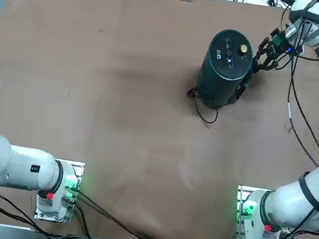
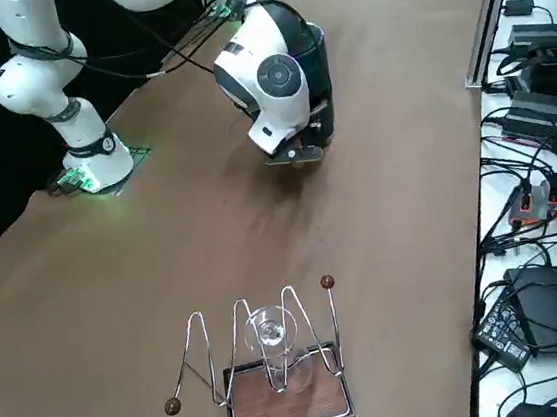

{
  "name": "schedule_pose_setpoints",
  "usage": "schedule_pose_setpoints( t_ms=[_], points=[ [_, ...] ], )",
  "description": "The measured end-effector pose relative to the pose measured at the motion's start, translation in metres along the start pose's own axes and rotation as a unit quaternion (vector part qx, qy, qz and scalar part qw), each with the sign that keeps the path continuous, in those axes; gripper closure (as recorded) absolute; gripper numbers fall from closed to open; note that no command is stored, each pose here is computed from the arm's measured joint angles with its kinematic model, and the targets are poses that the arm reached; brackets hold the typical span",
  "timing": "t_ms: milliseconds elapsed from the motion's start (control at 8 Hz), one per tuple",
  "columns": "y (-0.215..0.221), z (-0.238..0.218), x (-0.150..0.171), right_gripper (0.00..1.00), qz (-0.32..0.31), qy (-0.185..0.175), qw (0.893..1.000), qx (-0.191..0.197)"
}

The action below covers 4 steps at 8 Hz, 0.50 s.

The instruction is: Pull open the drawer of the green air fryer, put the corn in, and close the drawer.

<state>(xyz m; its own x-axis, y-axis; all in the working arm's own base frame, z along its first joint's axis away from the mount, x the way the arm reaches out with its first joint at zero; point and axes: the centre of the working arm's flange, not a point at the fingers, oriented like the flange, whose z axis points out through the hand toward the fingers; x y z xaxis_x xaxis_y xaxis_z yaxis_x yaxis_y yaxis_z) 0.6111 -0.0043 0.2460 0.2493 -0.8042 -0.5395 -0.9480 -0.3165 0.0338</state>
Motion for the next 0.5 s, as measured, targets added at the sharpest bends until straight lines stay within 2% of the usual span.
schedule_pose_setpoints(
  t_ms=[500],
  points=[
    [0.0002, -0.001, -0.003, 0.55, -0.002, 0.002, 1.0, 0.0]
  ],
)
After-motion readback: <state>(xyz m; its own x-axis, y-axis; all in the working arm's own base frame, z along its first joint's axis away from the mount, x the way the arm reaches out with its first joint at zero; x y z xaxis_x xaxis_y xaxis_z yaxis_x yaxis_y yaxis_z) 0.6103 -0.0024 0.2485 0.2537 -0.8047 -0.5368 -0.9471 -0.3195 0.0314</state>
